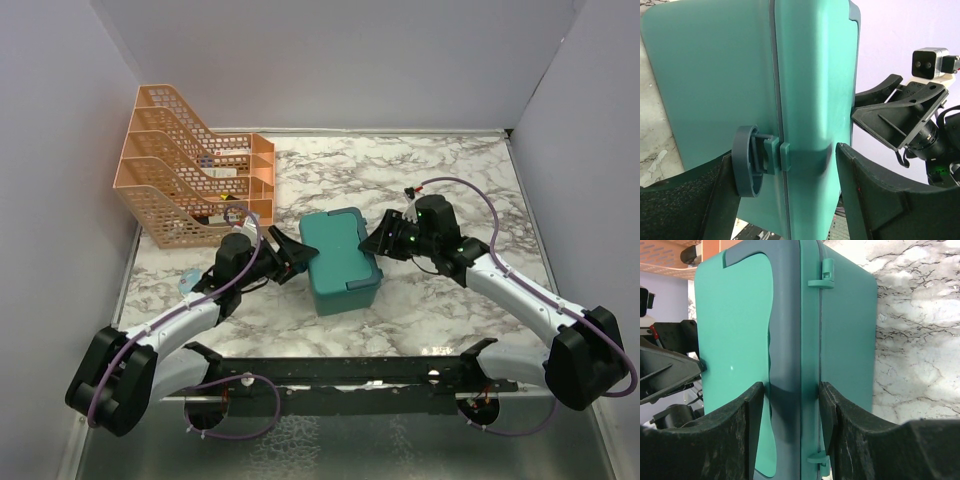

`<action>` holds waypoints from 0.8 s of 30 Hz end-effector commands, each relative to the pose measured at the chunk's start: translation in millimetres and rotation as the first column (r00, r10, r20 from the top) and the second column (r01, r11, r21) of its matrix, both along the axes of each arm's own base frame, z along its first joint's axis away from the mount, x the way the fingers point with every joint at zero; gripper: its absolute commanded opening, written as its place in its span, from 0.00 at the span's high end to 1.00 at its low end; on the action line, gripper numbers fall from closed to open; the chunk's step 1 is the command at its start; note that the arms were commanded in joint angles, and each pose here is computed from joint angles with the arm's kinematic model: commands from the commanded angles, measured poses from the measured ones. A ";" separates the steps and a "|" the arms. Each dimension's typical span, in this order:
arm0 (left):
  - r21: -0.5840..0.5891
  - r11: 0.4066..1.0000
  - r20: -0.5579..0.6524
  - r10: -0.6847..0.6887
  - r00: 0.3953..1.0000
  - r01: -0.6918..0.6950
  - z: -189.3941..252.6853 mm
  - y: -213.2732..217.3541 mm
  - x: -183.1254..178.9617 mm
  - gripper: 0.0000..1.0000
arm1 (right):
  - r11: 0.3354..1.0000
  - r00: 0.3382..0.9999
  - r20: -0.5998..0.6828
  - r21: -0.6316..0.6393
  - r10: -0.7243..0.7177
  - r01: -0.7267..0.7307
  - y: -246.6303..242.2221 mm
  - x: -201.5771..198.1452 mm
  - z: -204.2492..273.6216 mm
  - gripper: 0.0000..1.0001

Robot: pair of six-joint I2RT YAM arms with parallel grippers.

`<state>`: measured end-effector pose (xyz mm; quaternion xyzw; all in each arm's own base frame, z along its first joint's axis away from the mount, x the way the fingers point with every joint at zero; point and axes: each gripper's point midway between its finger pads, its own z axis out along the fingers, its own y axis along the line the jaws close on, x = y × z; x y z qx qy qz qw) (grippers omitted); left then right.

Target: Organize the medicine kit

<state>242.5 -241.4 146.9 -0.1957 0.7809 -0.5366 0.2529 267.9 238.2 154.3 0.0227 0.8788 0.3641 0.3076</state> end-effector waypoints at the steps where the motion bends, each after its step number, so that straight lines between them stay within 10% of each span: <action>1: -0.093 0.994 0.081 -0.050 0.995 0.058 34.7 -11.0 -4.4 0.31 | 0.996 0.996 -0.086 -0.085 -0.012 0.005 -7.8 -11.6 -32.1 0.54; 17: 0.018 0.998 0.019 -0.059 0.998 0.059 -0.1 -3.0 -12.4 0.46 | 0.996 0.995 -0.098 -0.092 -0.015 0.006 -8.3 -12.0 -36.9 0.54; 24: 0.200 0.979 0.005 -0.048 0.999 0.046 -17.8 11.9 -10.9 0.34 | 0.994 0.994 -0.106 -0.107 -0.018 0.007 -9.7 -11.8 -41.3 0.54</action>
